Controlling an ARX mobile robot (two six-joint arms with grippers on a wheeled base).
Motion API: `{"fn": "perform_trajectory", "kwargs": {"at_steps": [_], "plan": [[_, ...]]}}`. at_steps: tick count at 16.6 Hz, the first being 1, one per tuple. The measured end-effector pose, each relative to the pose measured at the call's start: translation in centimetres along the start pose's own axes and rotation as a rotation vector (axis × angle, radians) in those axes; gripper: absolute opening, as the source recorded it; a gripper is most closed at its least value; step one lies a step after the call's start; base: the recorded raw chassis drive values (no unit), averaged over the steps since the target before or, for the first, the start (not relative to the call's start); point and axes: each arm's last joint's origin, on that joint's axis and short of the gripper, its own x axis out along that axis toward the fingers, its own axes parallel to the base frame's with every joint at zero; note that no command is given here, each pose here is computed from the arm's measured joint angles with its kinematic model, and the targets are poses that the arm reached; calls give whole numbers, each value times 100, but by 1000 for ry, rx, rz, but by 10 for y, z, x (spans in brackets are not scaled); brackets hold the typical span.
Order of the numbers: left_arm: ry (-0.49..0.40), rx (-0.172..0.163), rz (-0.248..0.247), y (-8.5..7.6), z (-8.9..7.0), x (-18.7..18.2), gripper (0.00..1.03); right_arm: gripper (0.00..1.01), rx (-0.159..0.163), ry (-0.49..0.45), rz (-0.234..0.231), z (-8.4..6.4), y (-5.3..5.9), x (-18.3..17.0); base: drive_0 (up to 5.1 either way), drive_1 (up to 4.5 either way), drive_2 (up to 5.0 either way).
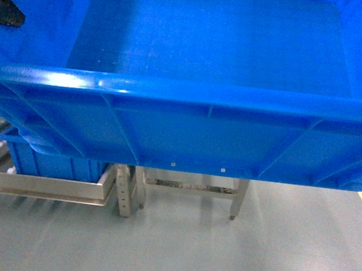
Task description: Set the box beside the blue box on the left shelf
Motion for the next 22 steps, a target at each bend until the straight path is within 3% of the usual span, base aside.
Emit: {"fn": "perform_trajectory", "kwargs": {"at_steps": [22], "plan": [[-1, -1, 0, 0, 0, 0, 17, 20, 0, -3, 2, 0, 0, 0, -496, 226, 262]]}}
